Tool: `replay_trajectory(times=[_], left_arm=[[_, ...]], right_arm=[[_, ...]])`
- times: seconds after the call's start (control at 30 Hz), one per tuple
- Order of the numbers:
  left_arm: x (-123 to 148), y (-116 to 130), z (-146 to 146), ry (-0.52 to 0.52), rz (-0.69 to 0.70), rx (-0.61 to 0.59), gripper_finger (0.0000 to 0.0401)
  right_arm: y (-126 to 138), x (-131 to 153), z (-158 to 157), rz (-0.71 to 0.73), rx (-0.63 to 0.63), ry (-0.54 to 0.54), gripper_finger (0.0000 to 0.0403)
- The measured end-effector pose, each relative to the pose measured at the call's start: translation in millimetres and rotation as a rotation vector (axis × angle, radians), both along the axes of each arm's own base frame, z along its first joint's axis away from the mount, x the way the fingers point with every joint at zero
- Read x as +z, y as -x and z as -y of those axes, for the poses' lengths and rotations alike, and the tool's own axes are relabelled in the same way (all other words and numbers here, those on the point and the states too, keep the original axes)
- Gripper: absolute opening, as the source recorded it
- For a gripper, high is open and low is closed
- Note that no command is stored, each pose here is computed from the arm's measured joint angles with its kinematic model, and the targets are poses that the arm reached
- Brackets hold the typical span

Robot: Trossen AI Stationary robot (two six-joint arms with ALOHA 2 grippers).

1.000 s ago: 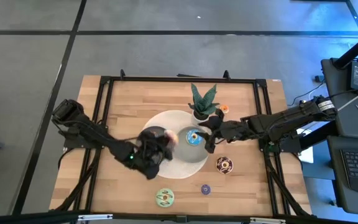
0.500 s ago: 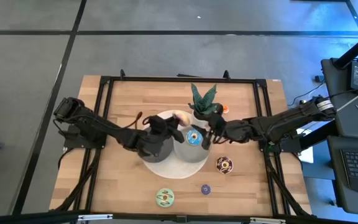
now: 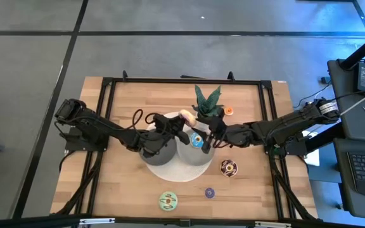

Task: Pick & Place donuts
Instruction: Put the big light violet doughnut on the light gray plate

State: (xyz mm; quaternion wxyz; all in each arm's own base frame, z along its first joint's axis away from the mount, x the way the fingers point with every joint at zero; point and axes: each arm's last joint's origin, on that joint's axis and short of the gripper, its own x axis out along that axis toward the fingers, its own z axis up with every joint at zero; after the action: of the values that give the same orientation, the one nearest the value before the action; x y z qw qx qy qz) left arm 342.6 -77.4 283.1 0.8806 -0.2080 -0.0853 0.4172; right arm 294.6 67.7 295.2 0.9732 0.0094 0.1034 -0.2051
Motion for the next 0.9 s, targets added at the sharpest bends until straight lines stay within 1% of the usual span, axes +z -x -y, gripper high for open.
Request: replay_trajectory(times=[0.1, 0.2, 0.53, 0.67, 0.8, 0.9], left_arm=[[0.0, 0.0, 0.0, 0.0, 0.0, 0.001, 0.0054], [0.0, 0.1, -0.1, 0.0, 0.0, 0.006, 0.0053], [0.0, 0.2, 0.0, 0.0, 0.0, 0.006, 0.0054], [0.0, 0.2, 0.1, -0.001, -0.001, 0.005, 0.0057], [0.0, 0.2, 0.1, -0.03, -0.036, 0.005, 0.0061], [0.0, 0.2, 0.1, -0.044, -0.053, 0.004, 0.006]], right_arm=[[-0.7, 2.6, 0.0, 0.03, -0.007, -0.007, 0.0193], [-0.7, 3.0, 0.0, 0.034, -0.008, -0.008, 0.0179], [-0.8, 3.1, -0.1, 0.035, -0.005, -0.009, 0.0081], [-1.3, 3.4, -1.1, 0.03, 0.035, -0.004, 0.0044], [-1.3, 3.4, -1.1, 0.027, 0.037, 0.005, 0.0015], [-1.3, 3.4, -1.1, 0.026, 0.037, 0.006, 0.0007]])
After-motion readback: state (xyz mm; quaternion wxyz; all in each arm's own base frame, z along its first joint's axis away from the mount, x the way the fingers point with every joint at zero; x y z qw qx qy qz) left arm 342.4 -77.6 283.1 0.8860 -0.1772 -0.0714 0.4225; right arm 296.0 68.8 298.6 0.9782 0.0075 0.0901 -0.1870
